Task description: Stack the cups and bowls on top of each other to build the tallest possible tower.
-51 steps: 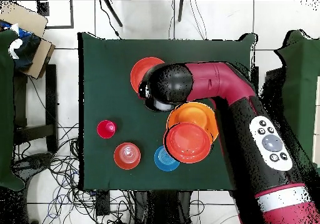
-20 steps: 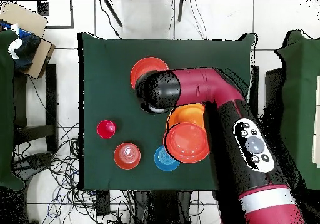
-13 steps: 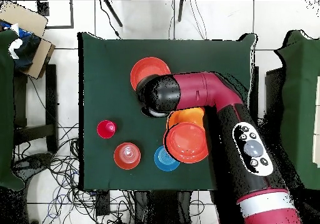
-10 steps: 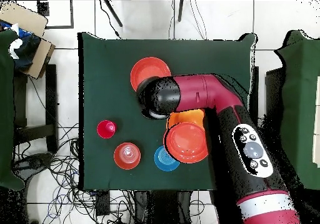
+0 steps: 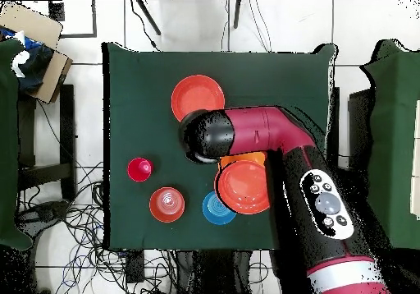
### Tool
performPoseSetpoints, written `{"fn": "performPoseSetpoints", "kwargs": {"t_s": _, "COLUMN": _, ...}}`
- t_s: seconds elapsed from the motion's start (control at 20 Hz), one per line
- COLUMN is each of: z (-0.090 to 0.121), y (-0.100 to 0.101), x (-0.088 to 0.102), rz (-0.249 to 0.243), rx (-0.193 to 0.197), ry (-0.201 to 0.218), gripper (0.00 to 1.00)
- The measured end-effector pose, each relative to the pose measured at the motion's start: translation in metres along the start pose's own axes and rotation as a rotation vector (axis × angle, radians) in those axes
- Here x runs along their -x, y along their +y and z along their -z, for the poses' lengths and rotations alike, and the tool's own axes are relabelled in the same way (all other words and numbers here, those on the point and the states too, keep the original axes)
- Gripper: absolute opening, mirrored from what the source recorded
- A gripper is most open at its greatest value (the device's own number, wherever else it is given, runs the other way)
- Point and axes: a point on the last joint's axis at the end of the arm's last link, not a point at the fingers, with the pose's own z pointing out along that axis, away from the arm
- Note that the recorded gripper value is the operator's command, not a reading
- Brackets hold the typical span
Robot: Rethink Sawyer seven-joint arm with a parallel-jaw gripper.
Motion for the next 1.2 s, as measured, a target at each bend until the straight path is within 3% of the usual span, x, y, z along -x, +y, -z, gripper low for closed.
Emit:
{"fn": "performPoseSetpoints", "kwargs": {"t_s": 0.4, "z": -0.005, "y": 0.013, "x": -0.017, "rz": 0.008, "rx": -0.009, "ry": -0.015, "gripper": 1.0}}
{"fn": "performPoseSetpoints", "kwargs": {"t_s": 0.8, "z": 0.0, "y": 0.026, "x": -0.042, "rz": -0.013, "rx": -0.025, "ry": 0.009, "gripper": 1.0}}
{"fn": "performPoseSetpoints", "kwargs": {"t_s": 1.2, "z": -0.006, "y": 0.023, "x": -0.055, "rz": -0.039, "rx": -0.034, "ry": 0.032, "gripper": 1.0}}
